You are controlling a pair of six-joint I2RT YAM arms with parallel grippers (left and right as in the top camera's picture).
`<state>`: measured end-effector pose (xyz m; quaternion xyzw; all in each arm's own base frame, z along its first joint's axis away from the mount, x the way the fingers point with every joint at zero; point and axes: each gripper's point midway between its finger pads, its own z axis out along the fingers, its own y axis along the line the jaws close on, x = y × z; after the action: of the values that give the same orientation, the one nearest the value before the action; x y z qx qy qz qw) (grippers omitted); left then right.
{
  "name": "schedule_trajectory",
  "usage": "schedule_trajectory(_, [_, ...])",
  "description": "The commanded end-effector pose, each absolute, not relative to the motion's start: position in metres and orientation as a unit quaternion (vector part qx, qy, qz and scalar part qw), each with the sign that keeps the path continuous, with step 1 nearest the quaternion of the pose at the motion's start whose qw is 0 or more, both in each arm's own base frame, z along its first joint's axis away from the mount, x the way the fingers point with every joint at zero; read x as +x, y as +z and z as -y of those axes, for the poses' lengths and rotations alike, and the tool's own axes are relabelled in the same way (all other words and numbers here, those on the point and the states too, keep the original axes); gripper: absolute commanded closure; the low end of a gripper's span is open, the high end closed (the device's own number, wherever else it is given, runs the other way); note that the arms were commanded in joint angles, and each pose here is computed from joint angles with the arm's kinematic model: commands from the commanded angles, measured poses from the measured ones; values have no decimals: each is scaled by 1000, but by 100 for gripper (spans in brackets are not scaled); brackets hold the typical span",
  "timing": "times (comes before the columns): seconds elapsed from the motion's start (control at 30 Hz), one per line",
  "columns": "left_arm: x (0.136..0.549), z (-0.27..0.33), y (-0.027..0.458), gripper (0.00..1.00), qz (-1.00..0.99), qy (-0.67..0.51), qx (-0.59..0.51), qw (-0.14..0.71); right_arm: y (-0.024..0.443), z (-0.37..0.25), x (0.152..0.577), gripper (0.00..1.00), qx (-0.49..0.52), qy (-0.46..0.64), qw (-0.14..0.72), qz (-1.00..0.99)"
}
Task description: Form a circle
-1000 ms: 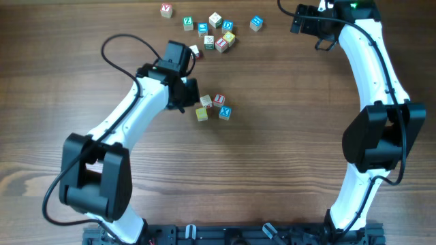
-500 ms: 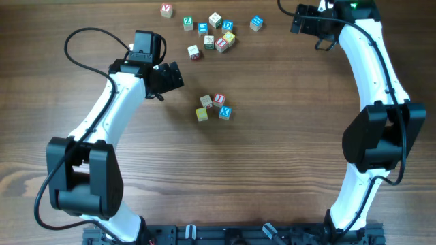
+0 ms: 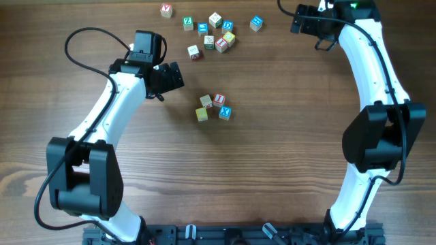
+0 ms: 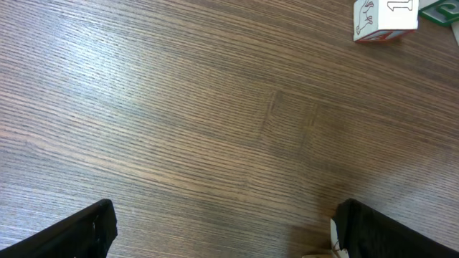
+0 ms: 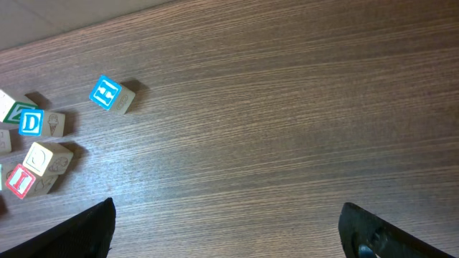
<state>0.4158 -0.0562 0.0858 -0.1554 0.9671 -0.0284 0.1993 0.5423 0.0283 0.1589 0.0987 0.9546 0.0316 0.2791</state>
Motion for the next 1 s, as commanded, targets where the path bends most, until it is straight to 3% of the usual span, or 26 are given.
schedule_trajectory(0.0, [419, 55, 95, 0, -965, -24, -155, 212, 153, -28, 543, 0, 92, 24, 275, -957])
schedule_trajectory(0.67, [419, 55, 95, 0, -965, -24, -155, 212, 154, -29, 544, 0, 93, 25, 277, -956])
schedule_trajectory(0.9, [419, 55, 95, 0, -965, -24, -155, 212, 147, -71, 516, 0, 61, 144, 208, -966])
schedule_trajectory(0.97, [419, 55, 95, 0, -965, -24, -155, 212, 147, -69, 511, 25, 65, 142, 199, -968])
